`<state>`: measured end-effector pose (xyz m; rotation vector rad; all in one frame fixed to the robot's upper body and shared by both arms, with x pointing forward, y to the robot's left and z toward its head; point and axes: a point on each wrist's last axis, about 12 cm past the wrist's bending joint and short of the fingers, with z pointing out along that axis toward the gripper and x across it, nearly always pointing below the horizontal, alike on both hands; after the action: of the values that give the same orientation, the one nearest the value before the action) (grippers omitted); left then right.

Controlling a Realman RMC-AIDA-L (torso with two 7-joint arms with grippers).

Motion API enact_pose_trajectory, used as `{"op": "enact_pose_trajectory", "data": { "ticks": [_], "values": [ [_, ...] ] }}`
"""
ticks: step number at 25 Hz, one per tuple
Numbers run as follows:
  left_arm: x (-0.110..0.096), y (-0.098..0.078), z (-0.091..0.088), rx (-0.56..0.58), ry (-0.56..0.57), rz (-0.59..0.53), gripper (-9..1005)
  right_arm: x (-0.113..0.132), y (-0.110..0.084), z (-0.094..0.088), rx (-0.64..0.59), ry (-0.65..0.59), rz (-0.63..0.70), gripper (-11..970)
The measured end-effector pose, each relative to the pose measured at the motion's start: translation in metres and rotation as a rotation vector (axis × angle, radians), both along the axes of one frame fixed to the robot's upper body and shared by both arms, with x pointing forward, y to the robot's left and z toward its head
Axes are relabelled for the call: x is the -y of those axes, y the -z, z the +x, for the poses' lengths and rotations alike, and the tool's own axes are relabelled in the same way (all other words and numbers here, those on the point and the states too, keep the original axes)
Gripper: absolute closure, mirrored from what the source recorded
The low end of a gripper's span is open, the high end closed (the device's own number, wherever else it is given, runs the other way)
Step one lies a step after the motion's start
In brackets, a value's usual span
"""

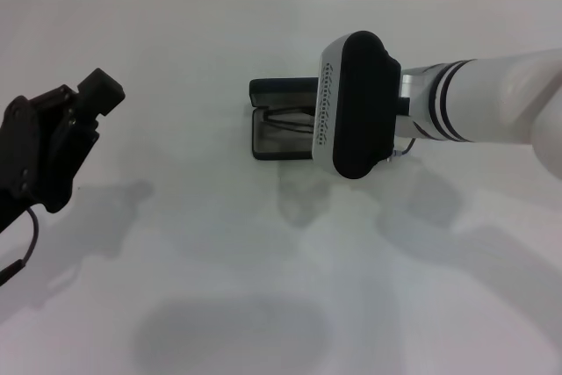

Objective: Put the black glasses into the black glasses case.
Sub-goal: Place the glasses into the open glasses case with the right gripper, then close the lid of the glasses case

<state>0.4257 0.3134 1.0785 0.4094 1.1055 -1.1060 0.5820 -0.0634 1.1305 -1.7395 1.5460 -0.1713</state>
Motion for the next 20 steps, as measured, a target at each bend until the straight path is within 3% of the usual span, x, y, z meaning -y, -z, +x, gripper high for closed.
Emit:
{"op": "enact_pose_trajectory", "data": {
  "ticks": [20],
  "values": [
    [0.0009, 0.0004, 0.0003, -0.001, 0.002, 0.001, 965, 0.0043, 0.0017, 0.0022, 0.002, 0.017, 0.010, 868]
  ]
}}
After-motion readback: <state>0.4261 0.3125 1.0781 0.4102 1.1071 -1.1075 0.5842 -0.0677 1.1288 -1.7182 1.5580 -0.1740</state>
